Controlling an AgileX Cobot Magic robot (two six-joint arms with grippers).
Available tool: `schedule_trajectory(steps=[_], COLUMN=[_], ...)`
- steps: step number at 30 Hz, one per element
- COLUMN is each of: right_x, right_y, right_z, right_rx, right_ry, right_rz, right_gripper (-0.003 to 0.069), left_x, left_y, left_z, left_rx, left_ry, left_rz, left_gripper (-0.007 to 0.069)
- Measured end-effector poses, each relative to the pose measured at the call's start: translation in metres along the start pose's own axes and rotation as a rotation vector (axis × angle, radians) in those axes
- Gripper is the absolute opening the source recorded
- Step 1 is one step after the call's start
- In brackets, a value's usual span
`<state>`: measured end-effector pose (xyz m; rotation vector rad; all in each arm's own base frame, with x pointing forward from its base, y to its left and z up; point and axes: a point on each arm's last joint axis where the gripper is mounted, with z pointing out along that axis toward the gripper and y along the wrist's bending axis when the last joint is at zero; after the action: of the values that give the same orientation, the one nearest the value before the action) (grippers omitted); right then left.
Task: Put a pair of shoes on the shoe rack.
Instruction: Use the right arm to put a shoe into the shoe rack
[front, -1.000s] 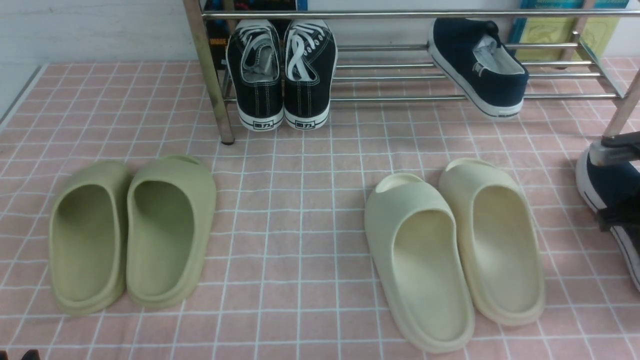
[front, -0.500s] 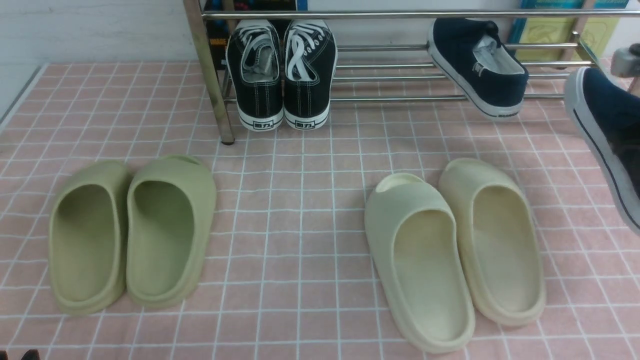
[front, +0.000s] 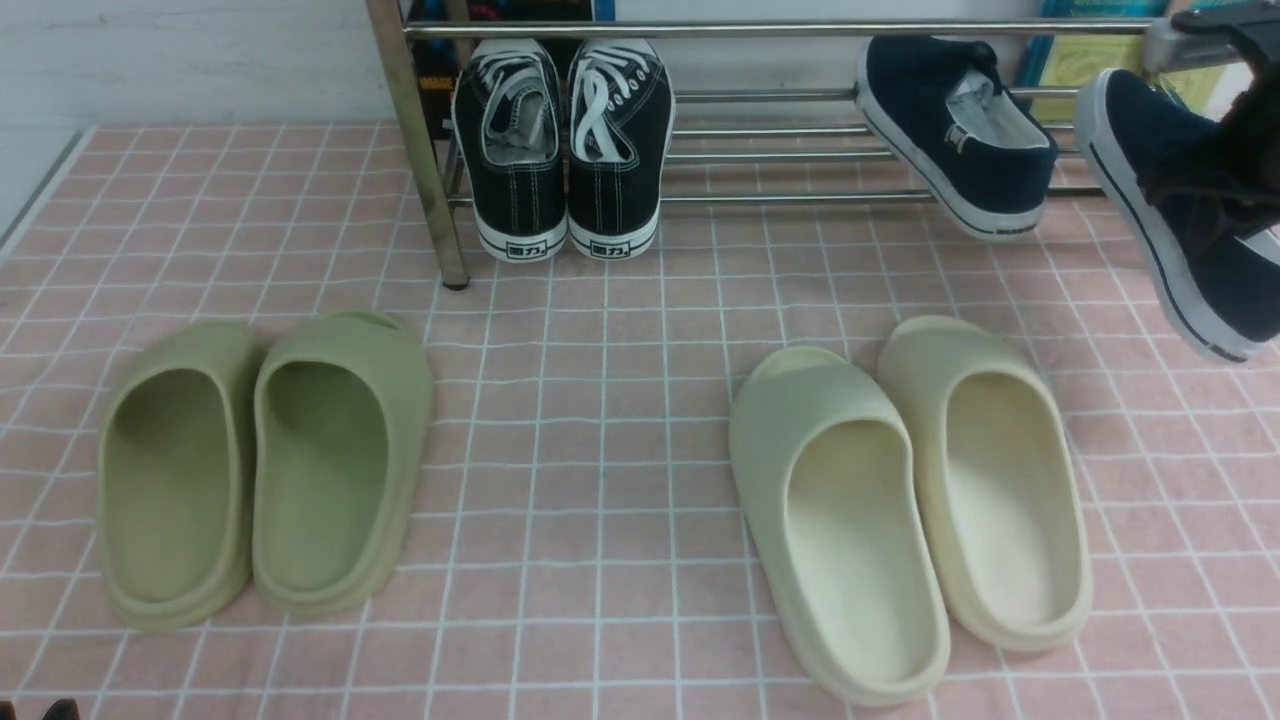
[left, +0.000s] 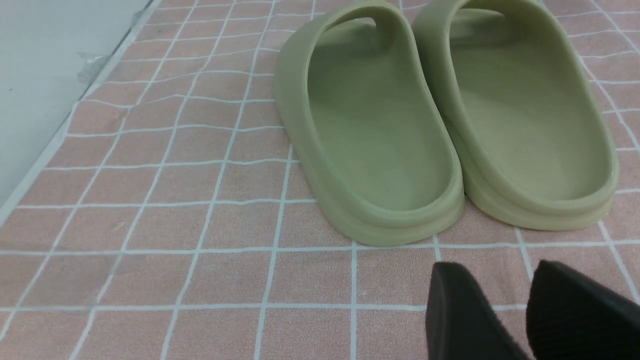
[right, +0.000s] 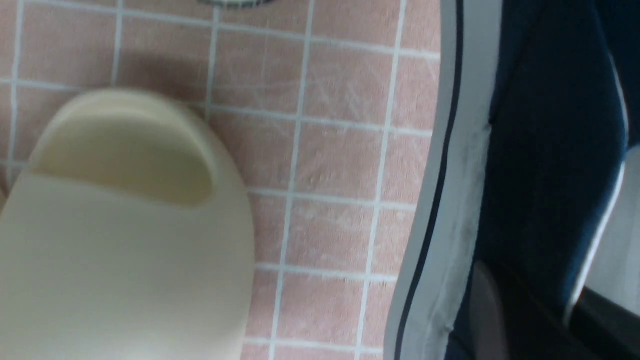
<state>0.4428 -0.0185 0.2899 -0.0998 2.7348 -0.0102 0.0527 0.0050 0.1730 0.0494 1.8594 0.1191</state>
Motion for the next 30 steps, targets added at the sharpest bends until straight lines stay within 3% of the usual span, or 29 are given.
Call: schedule_trajectory(steps=[12, 30], right_x=[-0.057, -0.067], right_y=[-0.004, 0.01], right_z=[0.026, 0.051], right_rx=[0.014, -0.013], right_ry=[-0.125, -0.173], right_rz=[-0.084, -0.145], right_gripper=[0.0013, 0.0047], left_x=[0.0, 0.0], left_y=[0.0, 0.0], left_z=[0.0, 0.0], left_rx=[0.0, 0.0], left_ry=[0.0, 0.0], left_rz=[0.0, 0.0], left_gripper=[0.0241, 0.0241])
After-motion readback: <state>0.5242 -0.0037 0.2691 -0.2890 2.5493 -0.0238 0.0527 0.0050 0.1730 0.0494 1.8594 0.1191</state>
